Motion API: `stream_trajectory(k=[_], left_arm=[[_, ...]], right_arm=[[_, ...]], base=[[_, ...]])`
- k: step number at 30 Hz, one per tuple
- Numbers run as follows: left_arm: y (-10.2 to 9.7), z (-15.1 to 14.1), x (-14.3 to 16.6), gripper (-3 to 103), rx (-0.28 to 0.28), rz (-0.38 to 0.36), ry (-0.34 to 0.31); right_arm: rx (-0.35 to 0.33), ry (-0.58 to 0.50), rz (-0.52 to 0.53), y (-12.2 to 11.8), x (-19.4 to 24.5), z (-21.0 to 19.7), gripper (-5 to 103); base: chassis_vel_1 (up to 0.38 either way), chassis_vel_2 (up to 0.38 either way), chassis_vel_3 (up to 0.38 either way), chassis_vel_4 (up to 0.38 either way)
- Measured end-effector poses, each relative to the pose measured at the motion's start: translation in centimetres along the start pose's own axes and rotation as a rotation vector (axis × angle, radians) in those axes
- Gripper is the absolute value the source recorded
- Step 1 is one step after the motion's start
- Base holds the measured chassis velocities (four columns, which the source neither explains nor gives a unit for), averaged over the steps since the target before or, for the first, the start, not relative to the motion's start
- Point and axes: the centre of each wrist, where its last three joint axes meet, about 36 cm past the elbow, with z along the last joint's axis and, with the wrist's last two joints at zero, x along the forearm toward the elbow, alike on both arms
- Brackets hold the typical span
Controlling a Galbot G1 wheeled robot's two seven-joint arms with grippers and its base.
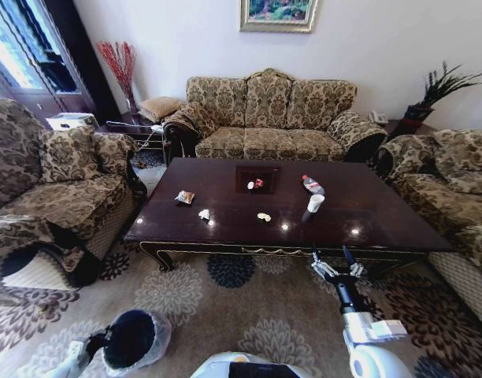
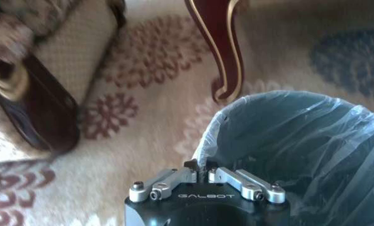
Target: Move to the front of the table and place the trash on the table into the trash bin.
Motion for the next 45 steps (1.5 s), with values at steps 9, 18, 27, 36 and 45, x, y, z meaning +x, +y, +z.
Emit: stream_trajectory(k=[9,18,27,36,45], left_arm=[[0.6,-1.6,4.9,4,0.044,-0.082,-0.112],[2.4,-7.2,15.0,4,0.072,-0.255,-0.392],[3.2,-15.3,23.4,4,-0.003,-0.346,-0.632],[2.6,-25.4,24.6,4,-0.010,-0.281,-0.869],[-0.6,-36.1,21.9,4,0.019,-0.081,-0.991]], right_arm=[[0.000,-0.003,-0.015,0.1,-0.3,-0.3,100],[0.009,0.022,-0.023,-0.7,-0.7,1.0,100],[-0.017,0.033,-0.040,-0.7,-0.9,2.5,100],[0.016,-0.005,-0.017,-0.8,-1.8,2.9,100],[0.025,-0.062,-0.042,-0.7,-3.0,3.0,100]], base=[[0.000,0.000,0.000,0.000],[0.000,0.000,0.000,0.000],[0.000,0.000,0.000,0.000],[0.000,0.000,0.000,0.000],[0.000,0.000,0.000,0.000]])
